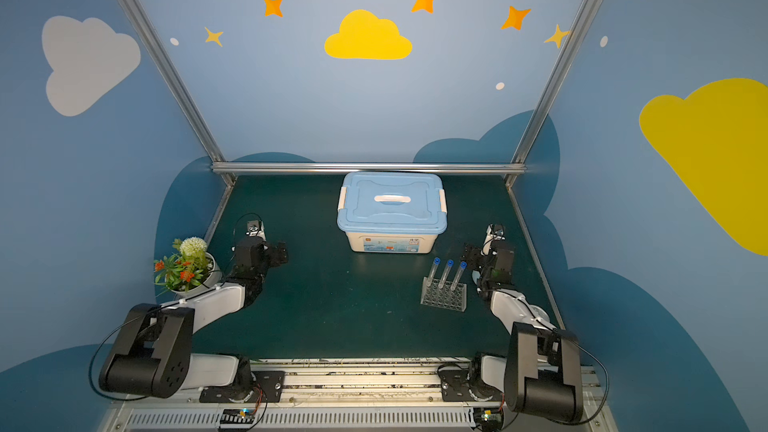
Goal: Organize the chemistry lab equipment
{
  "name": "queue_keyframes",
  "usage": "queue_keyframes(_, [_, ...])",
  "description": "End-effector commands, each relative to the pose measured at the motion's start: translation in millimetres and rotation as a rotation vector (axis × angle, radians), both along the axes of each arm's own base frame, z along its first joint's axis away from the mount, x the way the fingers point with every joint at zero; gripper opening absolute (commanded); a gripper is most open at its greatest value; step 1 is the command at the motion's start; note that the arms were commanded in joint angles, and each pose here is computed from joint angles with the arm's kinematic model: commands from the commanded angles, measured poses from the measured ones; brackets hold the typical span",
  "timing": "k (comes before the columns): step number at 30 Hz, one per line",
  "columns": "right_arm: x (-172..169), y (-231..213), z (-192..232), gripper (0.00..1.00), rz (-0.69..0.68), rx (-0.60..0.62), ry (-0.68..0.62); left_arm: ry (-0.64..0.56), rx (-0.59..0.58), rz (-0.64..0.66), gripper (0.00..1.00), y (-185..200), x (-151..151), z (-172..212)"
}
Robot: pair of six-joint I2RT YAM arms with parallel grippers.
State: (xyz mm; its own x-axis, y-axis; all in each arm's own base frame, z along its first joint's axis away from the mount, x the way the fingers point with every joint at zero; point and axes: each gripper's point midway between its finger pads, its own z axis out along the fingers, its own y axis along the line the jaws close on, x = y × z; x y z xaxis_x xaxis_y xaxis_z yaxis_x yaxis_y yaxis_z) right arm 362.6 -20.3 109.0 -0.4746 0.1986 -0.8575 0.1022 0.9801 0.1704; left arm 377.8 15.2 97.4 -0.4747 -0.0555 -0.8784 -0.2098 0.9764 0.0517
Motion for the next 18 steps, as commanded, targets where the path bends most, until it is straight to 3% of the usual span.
queue_keyframes(1, [4, 10, 5, 0.90, 0.038, 0.000, -0.064, -0.040, 0.048, -0.052, 1.00, -4, 9, 8])
queue_keyframes(9, [12, 19, -13, 0.90, 0.073, -0.023, -0.039, -0.144, 0.049, -0.094, 1.00, -8, 10, 1])
queue_keyframes(12, [22, 30, -18, 0.89, 0.146, -0.046, -0.027, -0.102, 0.026, -0.113, 1.00, -8, 12, -5])
queue_keyframes(18, [30, 33, -24, 0.90, 0.110, -0.095, 0.051, -0.089, -0.007, -0.108, 1.00, -3, 15, -15])
